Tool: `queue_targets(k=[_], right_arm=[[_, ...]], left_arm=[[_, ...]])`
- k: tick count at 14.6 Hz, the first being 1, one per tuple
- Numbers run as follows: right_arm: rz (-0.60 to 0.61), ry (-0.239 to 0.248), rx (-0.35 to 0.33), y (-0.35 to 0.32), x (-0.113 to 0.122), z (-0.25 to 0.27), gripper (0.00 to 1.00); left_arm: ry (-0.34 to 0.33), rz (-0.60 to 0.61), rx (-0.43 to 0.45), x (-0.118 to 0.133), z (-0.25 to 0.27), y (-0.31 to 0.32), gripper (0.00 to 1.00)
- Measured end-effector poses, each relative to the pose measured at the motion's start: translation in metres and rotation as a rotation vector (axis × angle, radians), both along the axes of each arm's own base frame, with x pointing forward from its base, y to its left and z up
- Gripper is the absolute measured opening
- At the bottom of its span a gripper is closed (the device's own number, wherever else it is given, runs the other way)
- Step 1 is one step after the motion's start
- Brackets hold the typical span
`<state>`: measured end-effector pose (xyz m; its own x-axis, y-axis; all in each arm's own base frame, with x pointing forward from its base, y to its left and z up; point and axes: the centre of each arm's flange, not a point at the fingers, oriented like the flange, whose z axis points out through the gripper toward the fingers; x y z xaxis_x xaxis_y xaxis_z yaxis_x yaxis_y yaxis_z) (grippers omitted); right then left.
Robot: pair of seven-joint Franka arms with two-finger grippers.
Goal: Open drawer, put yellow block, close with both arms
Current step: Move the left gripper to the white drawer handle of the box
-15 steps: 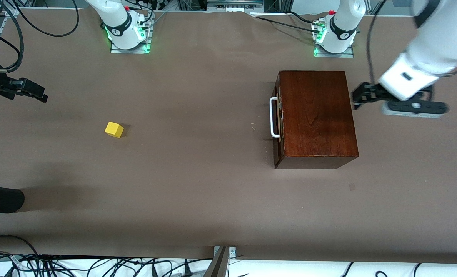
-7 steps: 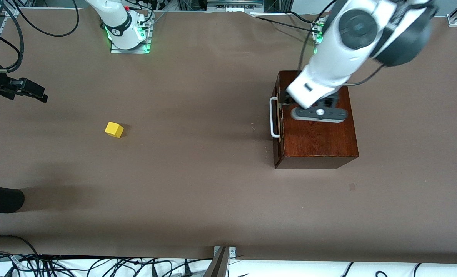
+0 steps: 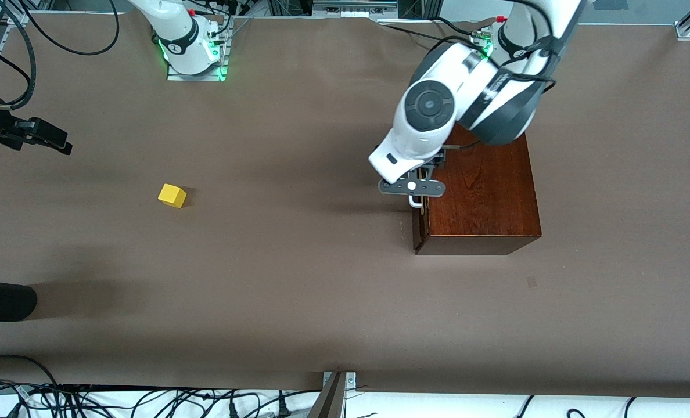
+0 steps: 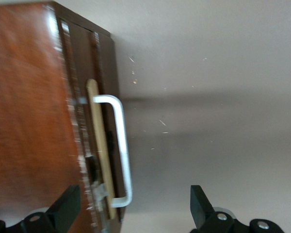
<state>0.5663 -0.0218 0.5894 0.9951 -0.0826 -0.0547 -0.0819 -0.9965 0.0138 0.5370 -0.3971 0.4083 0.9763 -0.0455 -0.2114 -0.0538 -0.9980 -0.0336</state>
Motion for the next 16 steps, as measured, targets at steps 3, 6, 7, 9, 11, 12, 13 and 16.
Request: queue_targets(k=[3,6,7,9,11,12,13,16], right_arm=[[0.000,0.000,0.000,0.000,0.000,0.000,1.00],[0.000,0.000,0.000,0.000,0.000,0.000,1.00],[0.000,0.000,0.000,0.000,0.000,0.000,1.00],[0.000,0.000,0.000,0.000,0.000,0.000,1.00],[0.000,0.000,0.000,0.000,0.000,0.000,1.00],[0.000,0.000,0.000,0.000,0.000,0.000,1.00],[0.000,0.000,0.000,0.000,0.000,0.000,1.00],[0.000,0.000,0.000,0.000,0.000,0.000,1.00]], left_arm=[[-0.023,-0.048,0.062,-0.009,-0.024,-0.020,1.00],[-0.007,-0.065,0.084,-0.015,-0.043,-0.029,1.00],[-0.001,-0.065,0.089,-0.015,-0.048,-0.030,1.00],[0.004,-0.062,0.105,-0.014,-0.057,-0.029,1.00],[0.012,-0.057,0.115,-0.013,-0.066,-0.028,1.00],[0.017,-0.054,0.118,-0.012,-0.071,-0.027,1.00],[0.018,-0.051,0.119,-0.011,-0.074,-0.026,1.00],[0.015,-0.046,0.118,-0.008,-0.079,-0.025,1.00]])
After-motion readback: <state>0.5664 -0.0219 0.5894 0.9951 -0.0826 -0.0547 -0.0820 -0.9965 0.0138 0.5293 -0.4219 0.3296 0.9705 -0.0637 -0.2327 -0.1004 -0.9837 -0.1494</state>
